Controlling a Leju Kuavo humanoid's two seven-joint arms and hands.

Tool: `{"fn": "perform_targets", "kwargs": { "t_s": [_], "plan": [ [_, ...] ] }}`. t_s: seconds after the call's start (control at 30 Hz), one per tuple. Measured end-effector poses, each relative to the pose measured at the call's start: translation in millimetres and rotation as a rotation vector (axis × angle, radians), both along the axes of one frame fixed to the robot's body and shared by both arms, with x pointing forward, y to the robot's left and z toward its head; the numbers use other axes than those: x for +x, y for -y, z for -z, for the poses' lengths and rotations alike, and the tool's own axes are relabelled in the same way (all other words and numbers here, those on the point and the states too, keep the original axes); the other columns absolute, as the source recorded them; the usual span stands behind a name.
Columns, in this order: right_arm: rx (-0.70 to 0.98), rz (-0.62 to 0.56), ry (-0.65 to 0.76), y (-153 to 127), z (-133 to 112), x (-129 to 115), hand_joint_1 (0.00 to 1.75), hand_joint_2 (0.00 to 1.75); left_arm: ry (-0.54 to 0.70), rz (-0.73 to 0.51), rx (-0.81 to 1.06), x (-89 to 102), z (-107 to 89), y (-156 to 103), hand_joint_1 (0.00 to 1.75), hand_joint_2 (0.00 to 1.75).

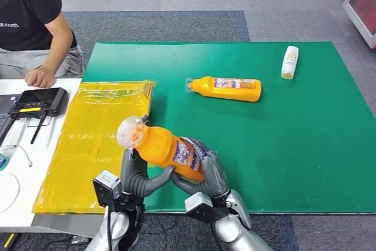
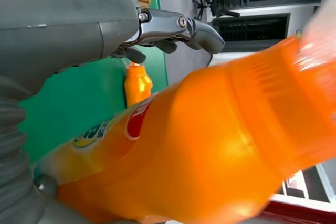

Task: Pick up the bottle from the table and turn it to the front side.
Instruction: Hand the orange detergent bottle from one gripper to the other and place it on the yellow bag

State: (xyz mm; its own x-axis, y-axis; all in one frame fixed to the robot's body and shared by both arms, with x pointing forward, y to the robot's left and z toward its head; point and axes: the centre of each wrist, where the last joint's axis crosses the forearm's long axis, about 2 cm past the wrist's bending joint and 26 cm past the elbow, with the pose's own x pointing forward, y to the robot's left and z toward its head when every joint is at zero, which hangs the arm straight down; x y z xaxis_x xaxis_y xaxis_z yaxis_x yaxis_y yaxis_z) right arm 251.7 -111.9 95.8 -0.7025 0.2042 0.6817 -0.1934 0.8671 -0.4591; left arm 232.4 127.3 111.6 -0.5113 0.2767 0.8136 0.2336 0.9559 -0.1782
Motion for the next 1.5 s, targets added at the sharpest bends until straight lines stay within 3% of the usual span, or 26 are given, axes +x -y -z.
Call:
{"fn": "perform_targets", "kwargs": {
  "t_s": [0.13, 0.17, 0.27, 0.3, 0.33, 0.6, 0.97, 1.03, 1.1, 1.17, 1.23, 1.3, 1.37, 1.5],
  "plan": [
    [0.029, -0.058, 0.000, -9.4, -14.6, -3.3, 1.75, 1.75, 0.000, 0.018, -0.003, 1.1, -0.6, 1.1, 0.00, 1.75],
    [0.035, -0.072, 0.005, -11.9, -19.0, -3.3, 1.75, 1.75, 0.000, 0.027, -0.005, 2.2, -1.5, 1.8, 0.10, 1.75],
    [0.050, -0.112, 0.022, -18.7, -31.0, -3.2, 1.75, 1.75, -0.002, 0.054, -0.009, 4.8, -4.5, 4.6, 1.35, 1.75],
    [0.055, -0.124, 0.025, -20.4, -34.0, -3.4, 1.75, 1.75, -0.001, 0.062, -0.011, 5.3, -5.4, 5.8, 1.68, 1.75],
    [0.060, -0.134, 0.026, -21.5, -36.5, -3.7, 1.75, 1.75, 0.001, 0.069, -0.012, 5.6, -6.3, 7.0, 1.75, 1.75],
    [0.068, -0.170, 0.056, -20.5, -47.4, -3.1, 1.75, 1.75, 0.046, 0.081, 0.009, 9.5, -13.7, 13.9, 1.75, 1.75],
    [0.054, -0.155, 0.046, -20.6, -40.6, -0.3, 1.75, 1.75, 0.137, -0.017, 0.143, 11.5, -16.9, 11.1, 1.75, 1.75],
    [0.045, -0.149, 0.038, -20.9, -37.3, 0.7, 1.62, 1.75, 0.142, -0.023, 0.159, 10.5, -15.7, 9.7, 1.75, 1.75],
    [0.031, -0.143, 0.033, -21.8, -33.8, 2.1, 1.19, 1.75, 0.139, -0.029, 0.171, 8.8, -13.3, 7.9, 1.75, 1.75],
    [0.014, -0.140, 0.027, -23.1, -30.2, 3.1, 0.91, 1.75, 0.132, -0.037, 0.182, 6.6, -10.3, 5.7, 1.75, 1.75],
    [0.005, -0.142, 0.018, -25.1, -27.1, 3.1, 0.74, 1.75, 0.125, -0.046, 0.193, 4.8, -7.5, 3.3, 1.75, 1.75],
    [0.002, -0.145, 0.011, -27.2, -24.8, 2.5, 0.27, 1.75, 0.121, -0.054, 0.201, 3.7, -5.5, 1.1, 1.75, 1.75],
    [0.000, -0.148, 0.004, -29.2, -23.2, 1.7, 0.00, 1.75, 0.121, -0.058, 0.210, 3.5, -4.3, -0.9, 1.75, 1.75],
    [-0.005, -0.140, 0.000, -30.9, -20.6, 0.1, 0.00, 1.75, 0.124, -0.063, 0.226, 3.4, -2.5, -4.4, 1.75, 1.75]
  ]
}}
